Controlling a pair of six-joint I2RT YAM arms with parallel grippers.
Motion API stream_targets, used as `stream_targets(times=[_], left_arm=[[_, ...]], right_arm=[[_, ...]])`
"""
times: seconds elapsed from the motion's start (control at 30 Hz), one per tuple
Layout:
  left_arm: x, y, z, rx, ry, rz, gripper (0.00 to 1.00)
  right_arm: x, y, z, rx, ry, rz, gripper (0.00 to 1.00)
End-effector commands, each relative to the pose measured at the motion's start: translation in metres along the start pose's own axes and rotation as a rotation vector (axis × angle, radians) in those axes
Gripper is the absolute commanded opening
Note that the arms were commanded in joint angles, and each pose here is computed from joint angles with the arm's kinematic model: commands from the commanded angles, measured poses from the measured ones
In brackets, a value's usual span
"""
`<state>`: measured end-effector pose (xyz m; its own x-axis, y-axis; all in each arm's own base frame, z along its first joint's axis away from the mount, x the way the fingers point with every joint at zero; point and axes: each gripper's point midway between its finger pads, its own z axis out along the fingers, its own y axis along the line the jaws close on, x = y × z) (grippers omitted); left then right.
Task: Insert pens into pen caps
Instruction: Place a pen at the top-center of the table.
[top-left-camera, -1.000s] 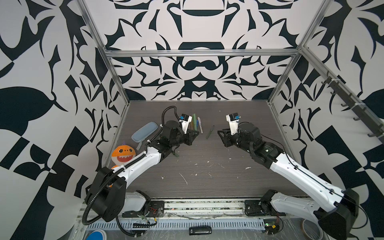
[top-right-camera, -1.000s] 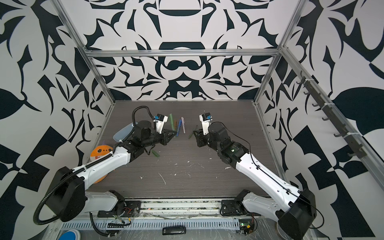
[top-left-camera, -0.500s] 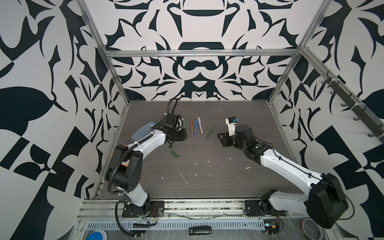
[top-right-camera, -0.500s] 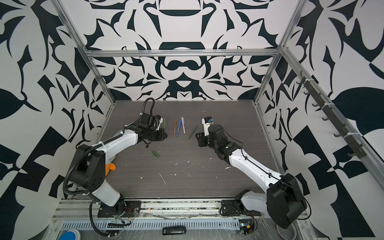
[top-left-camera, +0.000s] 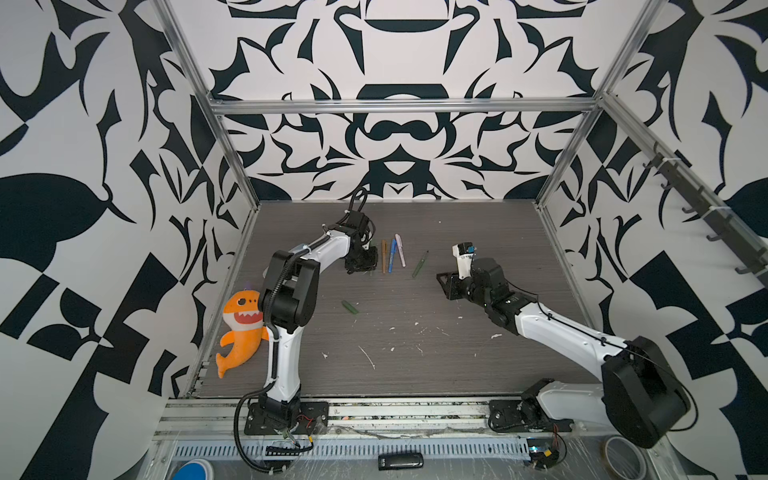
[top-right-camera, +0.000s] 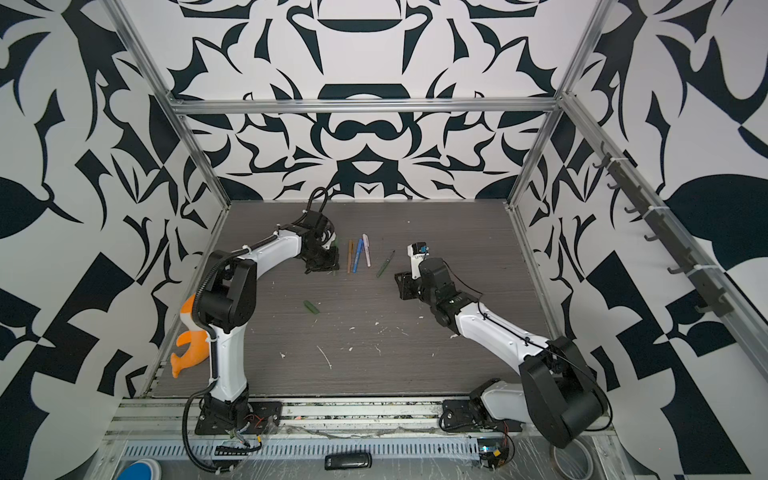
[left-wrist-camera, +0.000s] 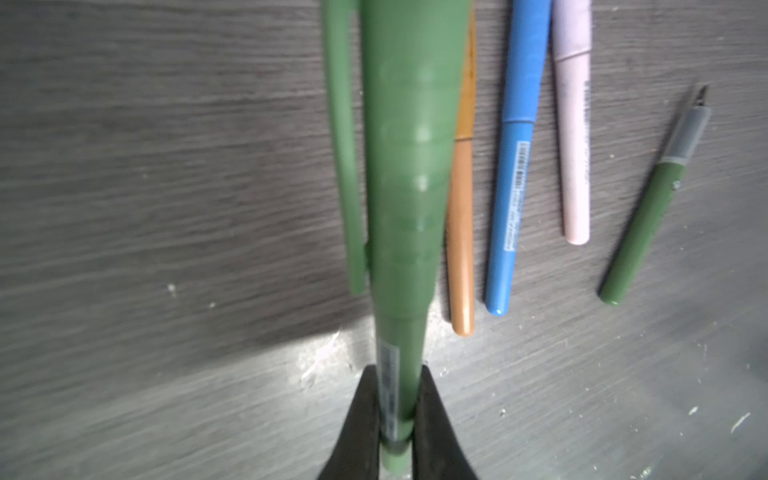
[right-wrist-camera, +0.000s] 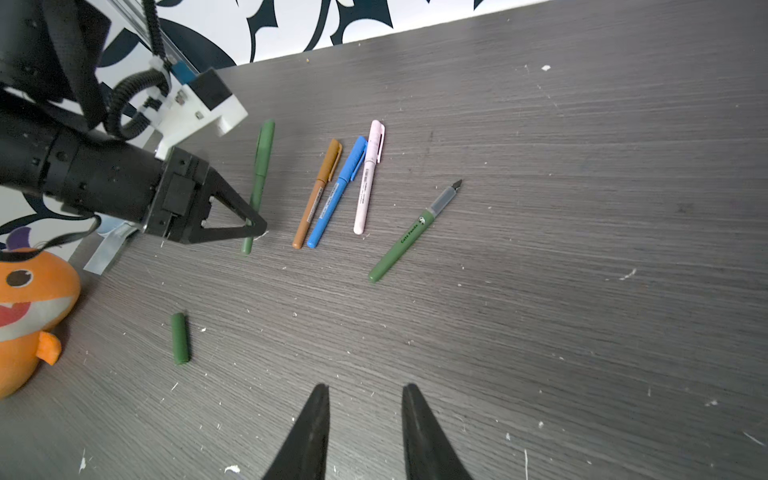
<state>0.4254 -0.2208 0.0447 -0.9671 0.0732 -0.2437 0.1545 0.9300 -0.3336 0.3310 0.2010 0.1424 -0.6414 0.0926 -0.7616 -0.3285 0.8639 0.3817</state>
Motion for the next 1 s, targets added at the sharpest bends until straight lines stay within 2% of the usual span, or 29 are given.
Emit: stream_targets(times=[0.0, 0.47, 0.67, 0.97], left_arm=[[0.008, 0.008, 0.005, -0.031, 0.073, -0.01, 0.0], [0.003, 0.018, 0.029, -0.062, 0.148, -0.019, 0.06], [-0.001, 0.017, 0.033, -0.051, 0.139, -0.027, 0.13], [0.002, 0.015, 0.033, -0.043, 0.156, -0.031, 0.17]], right_arm=[[-0.016, 0.008, -0.002, -0.04, -0.071, 0.011, 0.33], [-0.012, 0.009, -0.005, -0.055, -0.073, 0.032, 0.32], [-0.011, 0.009, -0.004, -0.057, -0.07, 0.036, 0.32], [-0.011, 0.011, -0.005, -0.067, -0.07, 0.037, 0.31]])
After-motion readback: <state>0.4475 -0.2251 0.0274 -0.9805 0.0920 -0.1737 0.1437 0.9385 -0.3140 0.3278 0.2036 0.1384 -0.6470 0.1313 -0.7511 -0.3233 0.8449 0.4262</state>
